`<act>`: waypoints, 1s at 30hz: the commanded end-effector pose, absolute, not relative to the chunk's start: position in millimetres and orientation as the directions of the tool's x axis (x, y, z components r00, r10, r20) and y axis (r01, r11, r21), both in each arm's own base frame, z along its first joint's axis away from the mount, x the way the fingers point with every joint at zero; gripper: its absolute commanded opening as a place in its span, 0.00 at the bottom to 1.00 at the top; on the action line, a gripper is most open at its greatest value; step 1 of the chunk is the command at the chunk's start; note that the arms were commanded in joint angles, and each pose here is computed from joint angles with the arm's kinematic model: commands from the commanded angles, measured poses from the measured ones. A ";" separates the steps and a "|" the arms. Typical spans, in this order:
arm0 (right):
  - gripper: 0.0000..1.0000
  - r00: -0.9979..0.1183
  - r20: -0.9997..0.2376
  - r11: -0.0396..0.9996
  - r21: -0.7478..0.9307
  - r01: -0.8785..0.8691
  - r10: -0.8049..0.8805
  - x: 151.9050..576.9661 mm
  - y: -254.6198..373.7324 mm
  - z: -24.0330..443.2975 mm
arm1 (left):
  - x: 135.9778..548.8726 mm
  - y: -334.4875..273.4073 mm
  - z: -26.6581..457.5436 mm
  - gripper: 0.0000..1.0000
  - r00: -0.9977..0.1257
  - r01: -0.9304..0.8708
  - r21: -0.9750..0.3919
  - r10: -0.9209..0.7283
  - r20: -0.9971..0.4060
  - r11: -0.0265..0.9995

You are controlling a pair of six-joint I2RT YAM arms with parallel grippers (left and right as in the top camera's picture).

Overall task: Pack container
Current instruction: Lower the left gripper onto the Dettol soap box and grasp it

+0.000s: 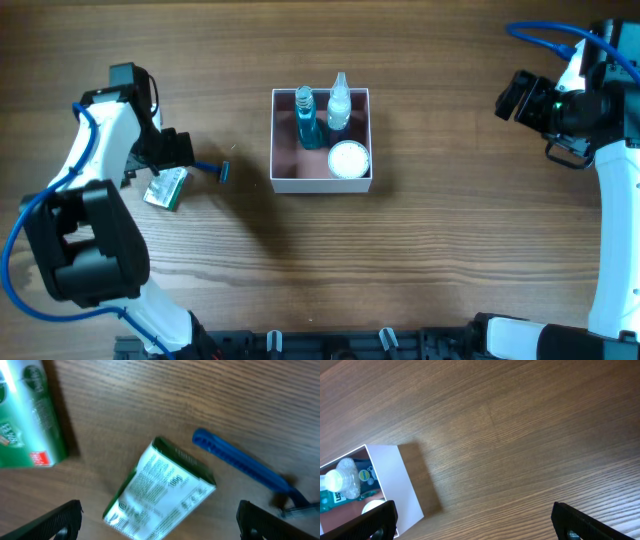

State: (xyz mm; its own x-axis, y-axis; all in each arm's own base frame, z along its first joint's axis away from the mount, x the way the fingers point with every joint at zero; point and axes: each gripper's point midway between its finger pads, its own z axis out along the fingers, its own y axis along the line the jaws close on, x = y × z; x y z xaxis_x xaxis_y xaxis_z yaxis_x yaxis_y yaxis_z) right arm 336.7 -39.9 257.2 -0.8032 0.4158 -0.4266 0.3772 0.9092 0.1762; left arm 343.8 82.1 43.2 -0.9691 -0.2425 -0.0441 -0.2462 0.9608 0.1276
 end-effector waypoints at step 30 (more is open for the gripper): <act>1.00 -0.829 -0.393 0.917 0.171 0.359 0.398 333.5 -37.2 248.9 | 317.4 59.8 -17.1 0.91 -0.981 -0.117 0.012 -0.117 0.152 0.993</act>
State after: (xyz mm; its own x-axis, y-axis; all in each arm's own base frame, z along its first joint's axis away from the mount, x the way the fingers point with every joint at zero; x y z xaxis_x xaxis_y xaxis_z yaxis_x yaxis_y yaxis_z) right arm 333.5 -39.4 255.6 -0.8148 0.4035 -0.4163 0.3680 0.9148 0.1665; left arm 336.9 62.6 -4.5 -0.9907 -0.1127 0.0767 -0.1115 0.9936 0.0197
